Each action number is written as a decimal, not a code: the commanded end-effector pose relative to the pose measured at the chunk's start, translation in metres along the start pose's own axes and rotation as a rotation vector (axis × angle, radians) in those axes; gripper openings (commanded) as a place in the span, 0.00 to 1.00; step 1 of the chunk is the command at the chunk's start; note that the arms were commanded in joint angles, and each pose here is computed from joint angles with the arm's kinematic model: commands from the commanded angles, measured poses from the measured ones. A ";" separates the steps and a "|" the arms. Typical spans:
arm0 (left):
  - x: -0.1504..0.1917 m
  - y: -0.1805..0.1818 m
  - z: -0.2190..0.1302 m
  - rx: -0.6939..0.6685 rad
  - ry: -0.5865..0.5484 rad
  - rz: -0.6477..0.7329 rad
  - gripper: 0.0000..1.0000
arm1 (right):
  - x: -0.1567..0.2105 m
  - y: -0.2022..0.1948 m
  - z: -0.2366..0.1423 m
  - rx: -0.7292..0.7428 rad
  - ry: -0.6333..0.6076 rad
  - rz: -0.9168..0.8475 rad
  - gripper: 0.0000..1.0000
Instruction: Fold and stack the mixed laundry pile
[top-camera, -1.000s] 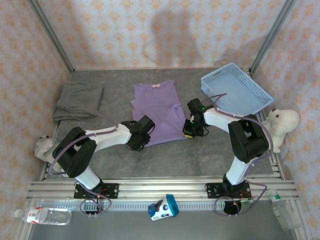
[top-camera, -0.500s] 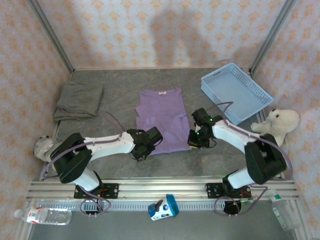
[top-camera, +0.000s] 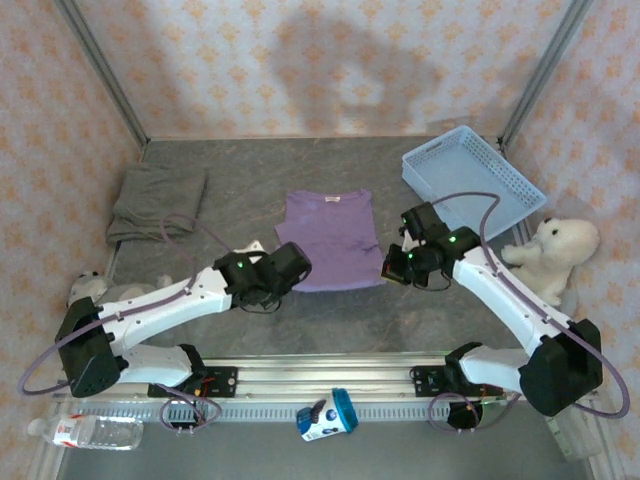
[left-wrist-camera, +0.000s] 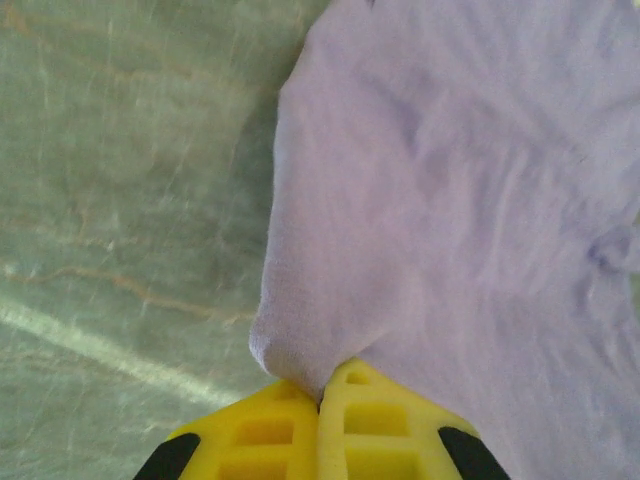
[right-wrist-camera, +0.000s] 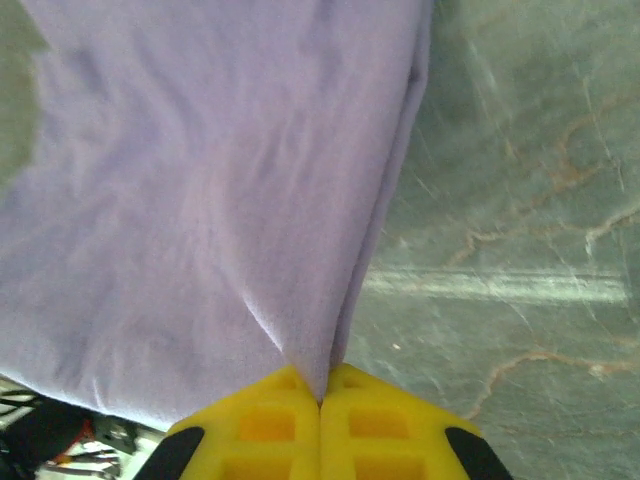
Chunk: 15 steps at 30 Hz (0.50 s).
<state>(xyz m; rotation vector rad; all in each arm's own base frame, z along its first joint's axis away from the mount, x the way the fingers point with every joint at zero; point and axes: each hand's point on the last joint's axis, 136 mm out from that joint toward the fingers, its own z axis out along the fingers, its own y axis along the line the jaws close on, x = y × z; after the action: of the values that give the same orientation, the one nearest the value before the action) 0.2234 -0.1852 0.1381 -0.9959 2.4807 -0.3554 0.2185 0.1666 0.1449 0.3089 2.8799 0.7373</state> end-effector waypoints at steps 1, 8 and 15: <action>-0.037 -0.011 -0.008 -0.016 -0.107 0.006 0.00 | -0.022 0.007 -0.015 0.002 -0.049 0.065 0.00; -0.095 -0.062 0.001 0.002 -0.103 0.013 0.00 | -0.094 0.035 -0.014 -0.052 -0.119 0.143 0.00; -0.183 -0.132 0.077 -0.042 -0.052 0.039 0.35 | -0.241 0.043 0.034 -0.053 -0.235 0.257 0.31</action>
<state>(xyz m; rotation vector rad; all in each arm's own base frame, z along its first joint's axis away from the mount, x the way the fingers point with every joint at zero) 0.4225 -0.1646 0.1976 -1.0415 2.3707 -0.3258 0.4065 0.1727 0.1672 0.6503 2.7210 0.7857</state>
